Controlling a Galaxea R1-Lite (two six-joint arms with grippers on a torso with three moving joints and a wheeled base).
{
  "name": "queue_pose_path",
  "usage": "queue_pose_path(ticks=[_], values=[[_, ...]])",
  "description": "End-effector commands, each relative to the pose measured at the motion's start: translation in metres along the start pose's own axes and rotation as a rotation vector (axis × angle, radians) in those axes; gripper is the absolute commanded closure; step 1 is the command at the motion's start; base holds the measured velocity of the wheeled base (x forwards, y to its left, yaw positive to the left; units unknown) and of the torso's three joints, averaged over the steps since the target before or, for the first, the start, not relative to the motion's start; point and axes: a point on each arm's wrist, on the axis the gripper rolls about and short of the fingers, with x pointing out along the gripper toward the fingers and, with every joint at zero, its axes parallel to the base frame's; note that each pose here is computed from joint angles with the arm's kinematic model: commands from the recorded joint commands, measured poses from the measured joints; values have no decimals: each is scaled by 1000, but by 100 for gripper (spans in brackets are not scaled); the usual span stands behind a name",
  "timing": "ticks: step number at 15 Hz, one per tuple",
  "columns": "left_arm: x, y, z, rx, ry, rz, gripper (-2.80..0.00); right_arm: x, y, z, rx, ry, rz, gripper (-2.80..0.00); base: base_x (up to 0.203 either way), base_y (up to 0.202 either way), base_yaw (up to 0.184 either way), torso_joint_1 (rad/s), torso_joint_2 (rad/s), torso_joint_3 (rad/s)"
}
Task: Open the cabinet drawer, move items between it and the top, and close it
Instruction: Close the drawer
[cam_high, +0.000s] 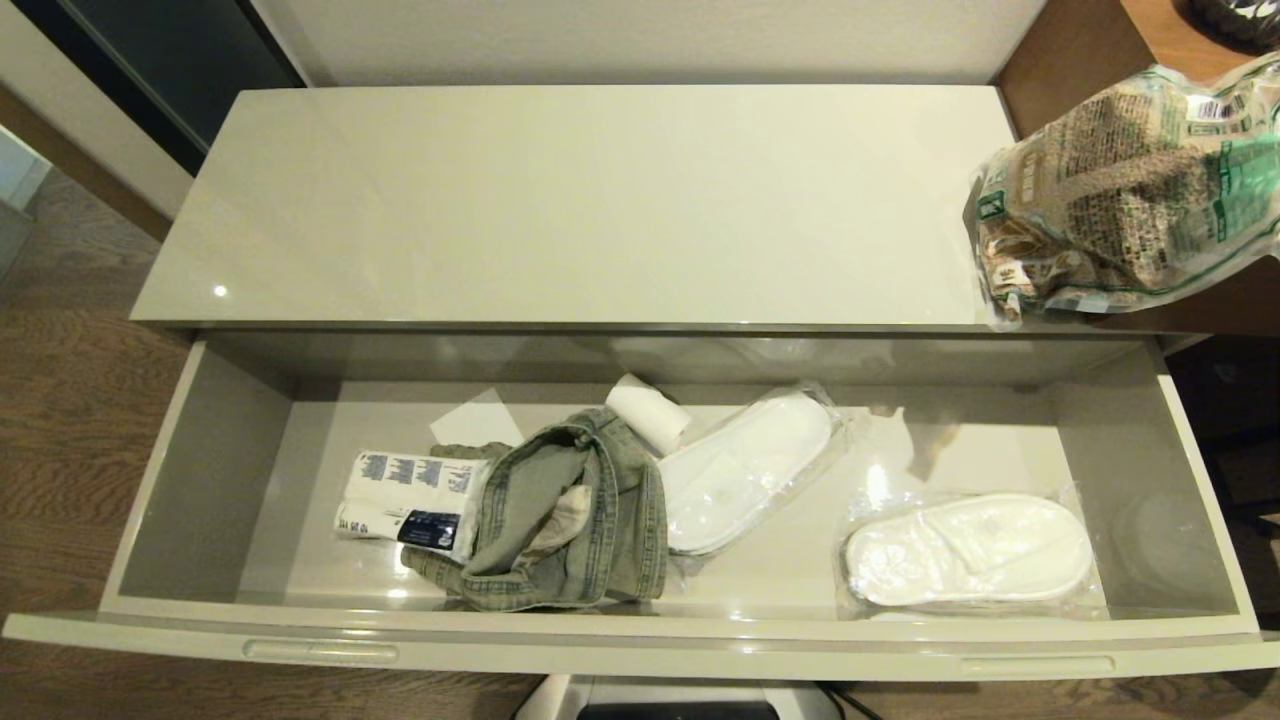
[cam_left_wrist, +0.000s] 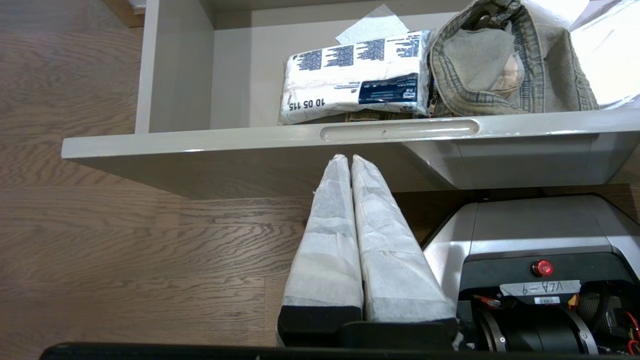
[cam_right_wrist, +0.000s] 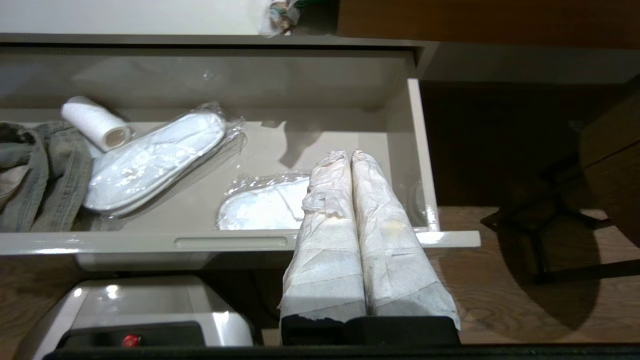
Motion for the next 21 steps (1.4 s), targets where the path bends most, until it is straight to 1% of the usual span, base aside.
queue_pose_path(ticks=[1,2,3,4,5,6,7,9,13,14,15,16,19,20,21], values=[[0,0,0,0,1,1,0,4,0,-9,-6,21,-30,0,0,0,0,0,0,0],[0,0,0,0,1,1,0,11,1,-25,-17,77,-64,0,0,0,0,0,0,0],[0,0,0,0,1,1,0,21,2,-49,-42,157,-84,0,0,0,0,0,0,0],[0,0,0,0,1,1,0,29,4,-70,-84,183,-82,0,0,0,0,0,0,0],[0,0,0,0,1,1,0,35,6,-79,-119,142,-60,0,0,0,0,0,0,0],[0,0,0,0,1,1,0,38,7,-81,-147,106,-30,0,0,0,0,0,0,0],[0,0,0,0,1,1,0,38,7,-82,-154,100,0,0,0,0,0,0,0,0],[0,0,0,0,1,1,0,38,8,-82,-168,96,7,0,0,0,0,0,0,0],[0,0,0,0,1,1,0,38,8,-82,-170,96,8,0,0,0,0,0,0,0],[0,0,0,0,1,1,0,37,7,-81,-181,115,4,0,0,0,0,0,0,0],[0,0,0,0,1,1,0,33,6,-72,-190,132,6,0,0,0,0,0,0,0],[0,0,0,0,1,1,0,25,5,-51,-196,107,4,0,0,0,0,0,0,0],[0,0,0,0,1,1,0,-18,-4,36,-204,-98,-35,0,0,0,0,0,0,0],[0,0,0,0,1,1,0,-20,-5,59,-188,-106,-46,0,0,0,0,0,0,0],[0,0,0,0,1,0,0,-14,-6,80,-176,-83,-52,0,0,0,0,0,0,0]])
